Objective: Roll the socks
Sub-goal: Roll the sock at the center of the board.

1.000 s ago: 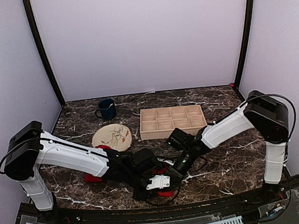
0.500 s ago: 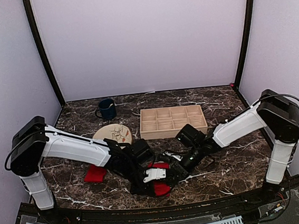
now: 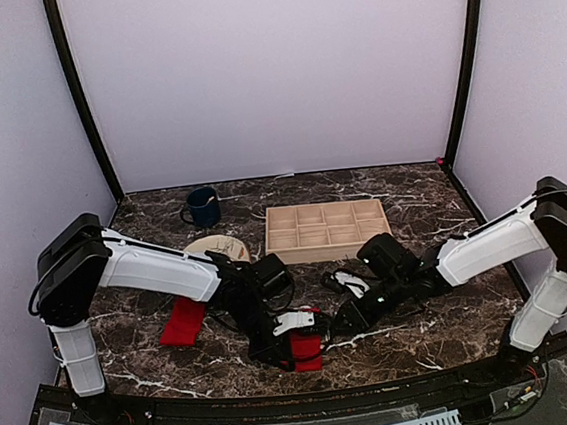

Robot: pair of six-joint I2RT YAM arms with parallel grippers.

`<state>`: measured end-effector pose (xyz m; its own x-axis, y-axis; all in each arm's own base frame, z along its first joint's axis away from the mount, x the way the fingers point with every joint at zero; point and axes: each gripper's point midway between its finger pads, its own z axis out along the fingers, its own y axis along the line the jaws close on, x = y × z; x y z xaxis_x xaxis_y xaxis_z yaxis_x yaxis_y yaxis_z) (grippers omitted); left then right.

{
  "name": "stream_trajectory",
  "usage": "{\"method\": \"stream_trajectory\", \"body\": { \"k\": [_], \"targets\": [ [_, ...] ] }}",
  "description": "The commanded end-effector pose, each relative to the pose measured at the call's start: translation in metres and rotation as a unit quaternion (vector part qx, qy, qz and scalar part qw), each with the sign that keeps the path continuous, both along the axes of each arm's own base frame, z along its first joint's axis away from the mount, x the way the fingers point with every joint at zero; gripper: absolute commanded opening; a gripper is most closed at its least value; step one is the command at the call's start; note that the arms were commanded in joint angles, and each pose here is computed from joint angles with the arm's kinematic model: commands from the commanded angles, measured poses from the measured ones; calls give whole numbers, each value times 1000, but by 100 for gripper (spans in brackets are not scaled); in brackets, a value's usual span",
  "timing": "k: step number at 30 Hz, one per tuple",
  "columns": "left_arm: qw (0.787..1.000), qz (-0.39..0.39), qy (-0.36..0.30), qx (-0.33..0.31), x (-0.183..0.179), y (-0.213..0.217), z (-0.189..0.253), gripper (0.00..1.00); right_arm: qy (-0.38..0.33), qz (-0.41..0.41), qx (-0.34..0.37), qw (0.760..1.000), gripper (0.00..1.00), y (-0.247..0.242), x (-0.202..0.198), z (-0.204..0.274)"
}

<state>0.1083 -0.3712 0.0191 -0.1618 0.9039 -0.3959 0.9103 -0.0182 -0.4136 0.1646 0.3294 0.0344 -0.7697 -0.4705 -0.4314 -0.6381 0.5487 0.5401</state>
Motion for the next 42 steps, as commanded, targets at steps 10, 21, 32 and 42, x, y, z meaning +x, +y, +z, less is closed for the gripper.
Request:
{"method": "stream_trajectory", "body": {
  "k": [10,21,32,42],
  "targets": [
    [994,11,90,68,-12,21,-20,7,-192,-6,14,981,31,0,-13,38],
    [991,22,114,65,-7,21,-22,8,-243,89,-5,966,33,31,-61,36],
    [990,21,122,65,-8,22,-22,9,-263,146,-24,953,35,54,-77,25],
    [990,21,128,63,-9,22,-23,9,-285,156,-29,945,38,63,-71,24]
  ]
}}
